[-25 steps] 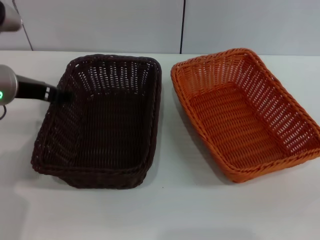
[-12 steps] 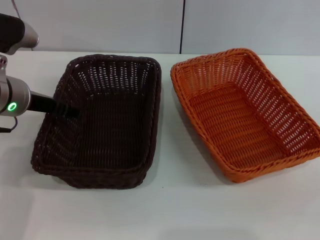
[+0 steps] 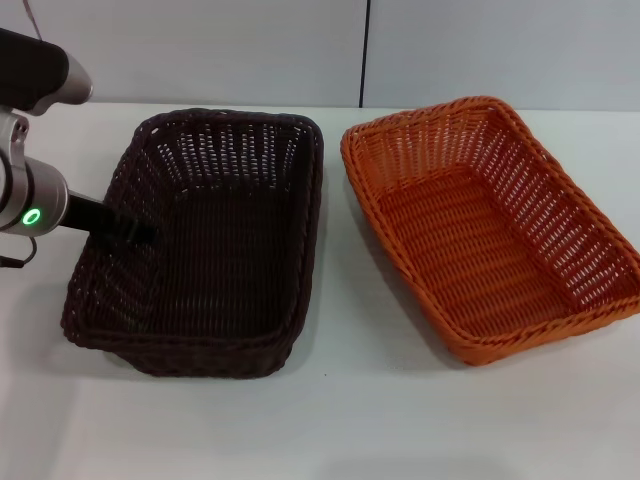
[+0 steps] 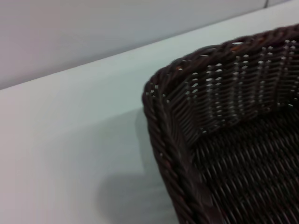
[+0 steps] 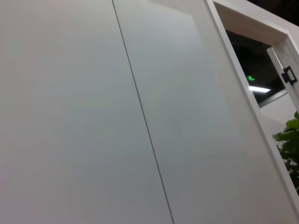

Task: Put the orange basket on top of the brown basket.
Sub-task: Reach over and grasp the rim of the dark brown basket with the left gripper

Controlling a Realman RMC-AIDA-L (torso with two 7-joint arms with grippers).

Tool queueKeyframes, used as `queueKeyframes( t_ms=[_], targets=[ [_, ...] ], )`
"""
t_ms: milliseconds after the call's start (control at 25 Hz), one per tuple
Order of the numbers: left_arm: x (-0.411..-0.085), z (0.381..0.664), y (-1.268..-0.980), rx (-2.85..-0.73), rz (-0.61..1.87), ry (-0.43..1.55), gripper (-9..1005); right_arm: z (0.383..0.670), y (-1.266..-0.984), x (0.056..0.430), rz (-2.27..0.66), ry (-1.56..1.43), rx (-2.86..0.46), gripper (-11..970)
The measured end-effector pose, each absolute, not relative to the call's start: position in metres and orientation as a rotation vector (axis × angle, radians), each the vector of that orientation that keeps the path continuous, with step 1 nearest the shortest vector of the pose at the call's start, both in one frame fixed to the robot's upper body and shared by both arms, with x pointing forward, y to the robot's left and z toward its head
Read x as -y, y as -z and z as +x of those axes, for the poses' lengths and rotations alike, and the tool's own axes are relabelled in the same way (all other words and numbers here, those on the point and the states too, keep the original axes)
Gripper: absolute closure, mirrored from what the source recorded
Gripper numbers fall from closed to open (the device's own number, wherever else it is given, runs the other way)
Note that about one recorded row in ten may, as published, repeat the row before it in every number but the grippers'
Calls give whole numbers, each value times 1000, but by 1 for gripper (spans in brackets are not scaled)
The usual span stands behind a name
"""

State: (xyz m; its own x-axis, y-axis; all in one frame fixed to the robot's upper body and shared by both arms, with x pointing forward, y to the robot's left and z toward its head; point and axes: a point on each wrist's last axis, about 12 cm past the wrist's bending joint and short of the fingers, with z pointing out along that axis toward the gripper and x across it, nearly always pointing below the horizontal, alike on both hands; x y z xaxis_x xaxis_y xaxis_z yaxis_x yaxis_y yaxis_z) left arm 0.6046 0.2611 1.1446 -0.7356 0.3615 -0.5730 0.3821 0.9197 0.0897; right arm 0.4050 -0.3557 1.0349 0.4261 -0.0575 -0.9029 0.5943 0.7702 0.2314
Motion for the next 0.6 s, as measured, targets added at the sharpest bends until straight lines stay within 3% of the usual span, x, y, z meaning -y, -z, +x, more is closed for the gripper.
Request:
queueKeyframes(
  t_ms=[240, 600],
  targets=[
    [-258, 605, -1147, -2466, 581, 31, 224, 405, -1035, 355, 579, 437, -1059, 174],
    [-254, 606, -1151, -2419, 787, -12, 610, 406, -1036, 355, 578, 433, -1053, 174]
  ],
)
